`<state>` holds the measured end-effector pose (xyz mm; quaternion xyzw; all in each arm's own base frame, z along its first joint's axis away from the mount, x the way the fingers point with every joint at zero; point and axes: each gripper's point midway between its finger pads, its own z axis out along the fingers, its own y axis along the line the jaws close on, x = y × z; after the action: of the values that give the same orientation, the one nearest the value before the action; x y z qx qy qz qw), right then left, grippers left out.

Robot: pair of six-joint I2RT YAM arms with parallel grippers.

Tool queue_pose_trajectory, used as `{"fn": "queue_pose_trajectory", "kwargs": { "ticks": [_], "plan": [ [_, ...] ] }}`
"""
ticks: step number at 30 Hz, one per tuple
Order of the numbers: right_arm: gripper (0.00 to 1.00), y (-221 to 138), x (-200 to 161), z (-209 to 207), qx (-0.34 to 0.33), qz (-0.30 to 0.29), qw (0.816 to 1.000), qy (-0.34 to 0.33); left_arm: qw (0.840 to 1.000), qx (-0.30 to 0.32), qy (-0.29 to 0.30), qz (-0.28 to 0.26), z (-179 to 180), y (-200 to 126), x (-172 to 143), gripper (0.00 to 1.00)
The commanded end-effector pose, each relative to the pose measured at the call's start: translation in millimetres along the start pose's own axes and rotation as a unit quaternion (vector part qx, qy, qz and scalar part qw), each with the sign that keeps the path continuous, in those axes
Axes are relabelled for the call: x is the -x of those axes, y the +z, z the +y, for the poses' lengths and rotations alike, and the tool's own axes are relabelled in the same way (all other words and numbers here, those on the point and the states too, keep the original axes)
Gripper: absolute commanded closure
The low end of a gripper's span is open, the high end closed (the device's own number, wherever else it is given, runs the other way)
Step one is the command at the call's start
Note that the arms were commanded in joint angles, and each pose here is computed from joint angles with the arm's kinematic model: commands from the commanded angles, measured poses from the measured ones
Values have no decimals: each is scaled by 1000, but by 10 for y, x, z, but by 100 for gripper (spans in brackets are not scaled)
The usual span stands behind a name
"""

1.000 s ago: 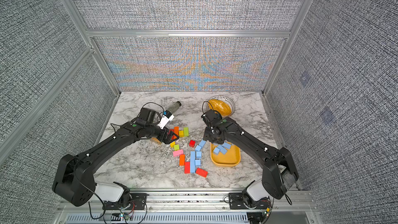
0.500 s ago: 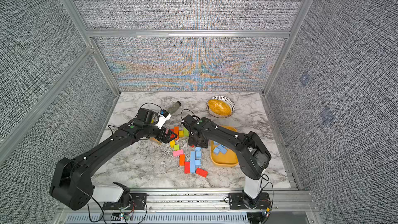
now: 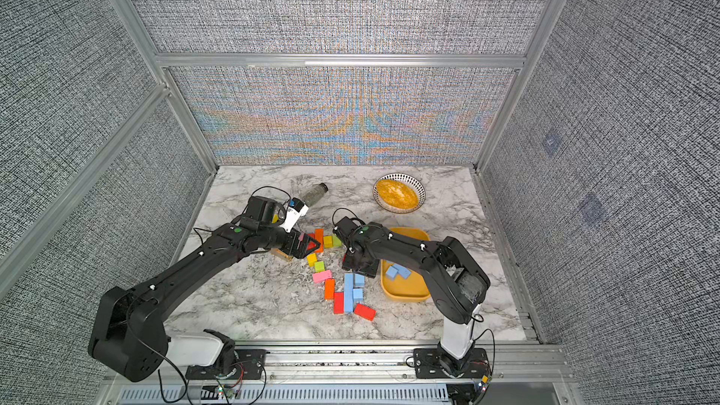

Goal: Pick out the blue building blocks
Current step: Pick up the building block from the center of the board.

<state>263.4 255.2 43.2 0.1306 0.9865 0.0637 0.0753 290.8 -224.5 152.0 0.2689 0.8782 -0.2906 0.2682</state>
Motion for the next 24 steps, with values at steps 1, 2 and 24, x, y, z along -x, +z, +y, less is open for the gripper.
{"fn": "queue_pose_trajectory", "kwargs": {
  "ticks": [1, 2, 24],
  "plan": [
    [42, 34, 53, 92, 19, -7, 1000, 6, 1000, -12, -2, -6, -34, 11, 17, 0],
    [44, 48, 57, 108, 21, -6, 1000, 5, 1000, -14, -2, -5, -37, 16, 6, 0],
    [80, -566, 379, 165, 45, -81, 994, -55, 999, -39, 35, 3, -140, -4, -82, 0]
  ]
}}
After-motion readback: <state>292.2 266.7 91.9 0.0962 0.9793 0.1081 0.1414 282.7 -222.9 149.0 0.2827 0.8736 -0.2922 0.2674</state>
